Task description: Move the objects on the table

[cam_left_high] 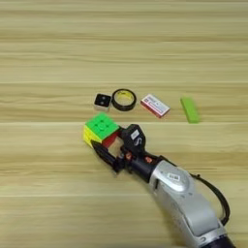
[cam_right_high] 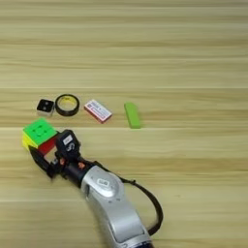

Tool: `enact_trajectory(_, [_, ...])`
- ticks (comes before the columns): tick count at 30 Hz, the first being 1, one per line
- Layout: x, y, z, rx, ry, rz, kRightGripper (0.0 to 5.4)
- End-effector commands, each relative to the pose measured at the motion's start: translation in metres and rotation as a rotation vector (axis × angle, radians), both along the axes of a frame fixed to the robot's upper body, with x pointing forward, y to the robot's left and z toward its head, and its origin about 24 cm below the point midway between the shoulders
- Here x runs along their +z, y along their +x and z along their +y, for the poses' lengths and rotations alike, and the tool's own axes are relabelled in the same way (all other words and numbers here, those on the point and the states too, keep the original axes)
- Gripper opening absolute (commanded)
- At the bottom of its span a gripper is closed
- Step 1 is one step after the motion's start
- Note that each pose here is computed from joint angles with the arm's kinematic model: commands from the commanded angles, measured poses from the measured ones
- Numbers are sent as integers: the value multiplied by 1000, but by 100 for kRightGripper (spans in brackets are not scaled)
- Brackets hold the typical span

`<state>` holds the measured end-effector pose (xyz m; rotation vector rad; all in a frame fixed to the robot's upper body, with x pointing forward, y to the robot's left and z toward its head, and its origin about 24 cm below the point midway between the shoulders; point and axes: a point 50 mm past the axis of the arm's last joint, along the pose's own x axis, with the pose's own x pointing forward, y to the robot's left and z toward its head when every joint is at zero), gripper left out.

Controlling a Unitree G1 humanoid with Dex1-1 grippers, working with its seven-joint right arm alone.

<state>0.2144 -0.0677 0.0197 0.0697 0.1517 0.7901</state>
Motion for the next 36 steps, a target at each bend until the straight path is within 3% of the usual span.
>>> enact_trajectory(1, [15,4,9,23,35,-79,332])
enact_trajectory(16, [-9,0,22,62,-1,-12,332])
enact_trajectory(20, [-10,3,20,48,-4,-15,400])
enact_trajectory(29, [-8,3,20,40,-9,-34,495])
enact_trajectory(33, [2,4,16,22,-2,-83,538])
enact_trajectory(36, [18,5,10,-5,8,-150,538])
